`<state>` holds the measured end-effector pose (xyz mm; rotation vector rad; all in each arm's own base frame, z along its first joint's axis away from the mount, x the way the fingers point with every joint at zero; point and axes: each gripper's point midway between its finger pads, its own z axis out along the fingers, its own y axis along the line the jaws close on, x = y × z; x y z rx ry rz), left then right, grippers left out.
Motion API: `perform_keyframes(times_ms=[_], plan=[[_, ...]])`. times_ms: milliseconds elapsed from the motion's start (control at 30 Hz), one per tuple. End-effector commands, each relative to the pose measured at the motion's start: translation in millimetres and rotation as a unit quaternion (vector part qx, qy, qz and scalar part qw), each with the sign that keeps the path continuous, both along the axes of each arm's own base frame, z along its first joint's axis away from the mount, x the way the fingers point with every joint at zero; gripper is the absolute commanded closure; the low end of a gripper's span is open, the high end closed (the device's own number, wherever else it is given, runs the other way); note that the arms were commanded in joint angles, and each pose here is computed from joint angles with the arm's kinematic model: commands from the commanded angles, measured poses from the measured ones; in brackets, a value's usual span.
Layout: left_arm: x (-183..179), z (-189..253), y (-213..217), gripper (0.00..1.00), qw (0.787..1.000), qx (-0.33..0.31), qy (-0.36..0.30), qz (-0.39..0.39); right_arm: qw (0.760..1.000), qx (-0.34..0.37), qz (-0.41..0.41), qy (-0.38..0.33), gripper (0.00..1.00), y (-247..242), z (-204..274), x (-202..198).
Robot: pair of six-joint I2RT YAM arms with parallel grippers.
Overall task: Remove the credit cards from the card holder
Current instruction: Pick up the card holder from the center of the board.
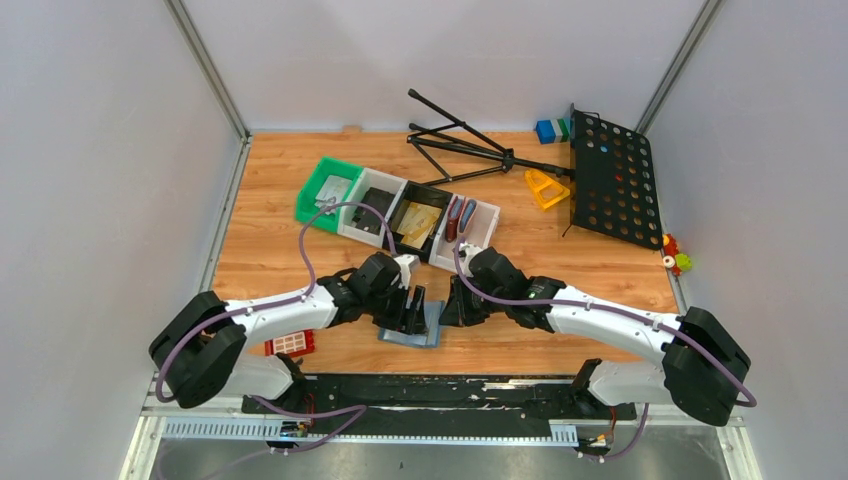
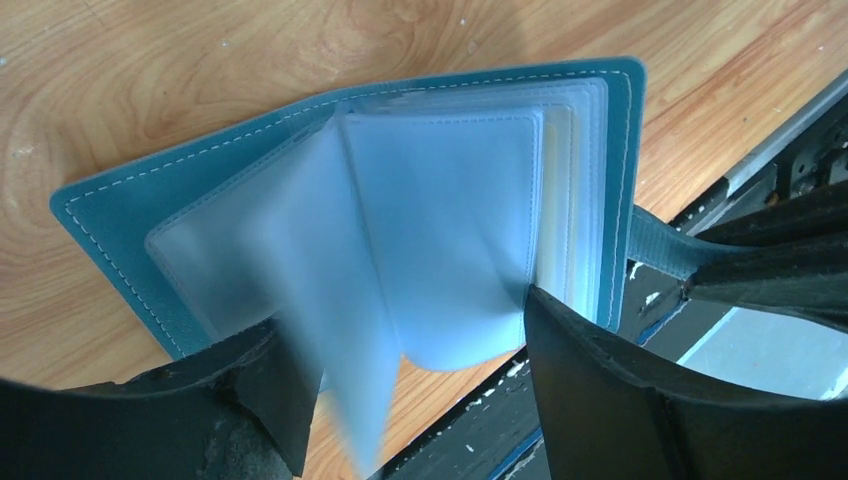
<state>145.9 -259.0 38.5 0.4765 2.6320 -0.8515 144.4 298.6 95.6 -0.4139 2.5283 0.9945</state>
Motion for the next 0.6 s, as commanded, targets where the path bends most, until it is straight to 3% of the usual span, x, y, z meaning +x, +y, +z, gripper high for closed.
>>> perform_keyframes(times_ms=[0,133,333,567], plan=[[5,-14,14,0.24,0.998,0.062,-0.003,0.007,0.999,0.036,0.006,-0.029,1.00,11,27,6],[10,-14,25,0.28,0.996,0.088,-0.013,0.031,0.999,0.035,0.003,-0.028,1.00,9,26,5],[15,-10,38,0.46,0.993,0.103,-0.024,0.059,0.999,0.029,0.000,-0.028,1.00,5,24,4],[17,-12,57,0.48,0.992,0.091,-0.002,0.087,0.999,0.019,-0.006,-0.027,1.00,-3,18,2]])
